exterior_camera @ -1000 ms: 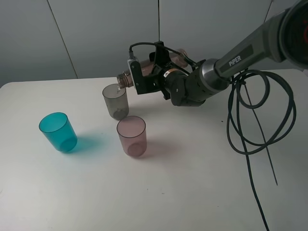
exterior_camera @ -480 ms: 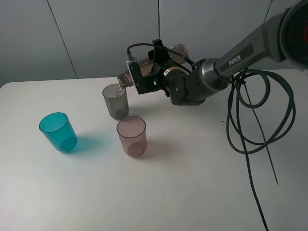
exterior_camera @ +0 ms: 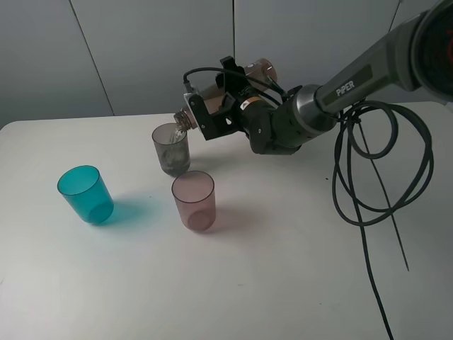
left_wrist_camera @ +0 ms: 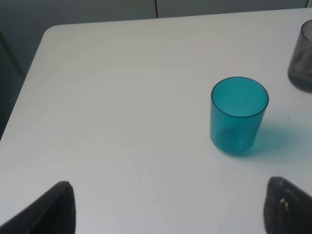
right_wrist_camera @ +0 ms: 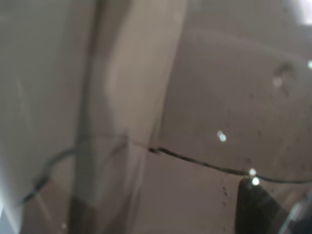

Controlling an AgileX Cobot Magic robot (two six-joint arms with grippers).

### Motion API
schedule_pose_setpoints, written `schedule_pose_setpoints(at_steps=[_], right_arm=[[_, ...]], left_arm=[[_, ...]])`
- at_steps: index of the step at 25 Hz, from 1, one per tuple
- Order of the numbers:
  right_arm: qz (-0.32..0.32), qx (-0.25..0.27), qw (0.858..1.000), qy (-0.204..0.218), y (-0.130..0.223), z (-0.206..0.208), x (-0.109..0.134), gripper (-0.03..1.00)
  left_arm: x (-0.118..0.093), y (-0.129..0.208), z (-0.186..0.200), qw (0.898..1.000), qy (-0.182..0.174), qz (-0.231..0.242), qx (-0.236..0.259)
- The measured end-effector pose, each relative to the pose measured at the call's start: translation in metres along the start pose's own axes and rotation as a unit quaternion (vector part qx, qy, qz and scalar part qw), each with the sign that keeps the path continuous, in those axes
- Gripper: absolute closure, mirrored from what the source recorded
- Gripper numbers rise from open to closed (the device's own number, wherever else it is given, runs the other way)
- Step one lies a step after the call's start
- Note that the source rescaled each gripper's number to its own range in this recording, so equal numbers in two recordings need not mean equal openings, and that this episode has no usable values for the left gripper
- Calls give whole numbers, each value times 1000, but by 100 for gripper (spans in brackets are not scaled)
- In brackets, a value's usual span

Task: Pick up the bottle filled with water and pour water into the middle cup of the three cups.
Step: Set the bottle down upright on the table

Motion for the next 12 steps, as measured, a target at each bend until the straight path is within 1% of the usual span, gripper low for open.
schedule_pose_setpoints(at_steps=[3, 12], right_arm=[[-1, 2, 1000, 8, 0, -2, -5, 97], [2, 3, 1000, 10, 0, -2, -6, 97]], left_arm=[[0, 0, 0, 1000, 0, 0, 0], [0, 0, 0, 1000, 0, 0, 0]])
Point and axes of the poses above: a point on each arm's last joint axis where the gripper is mounted, z pointing back along that axis away from the gripper, x along the wrist's bending axis when the last joint is at zero, y = z × x, the point moved 2 cm from there along -z, pointing out along that axis toward the gripper
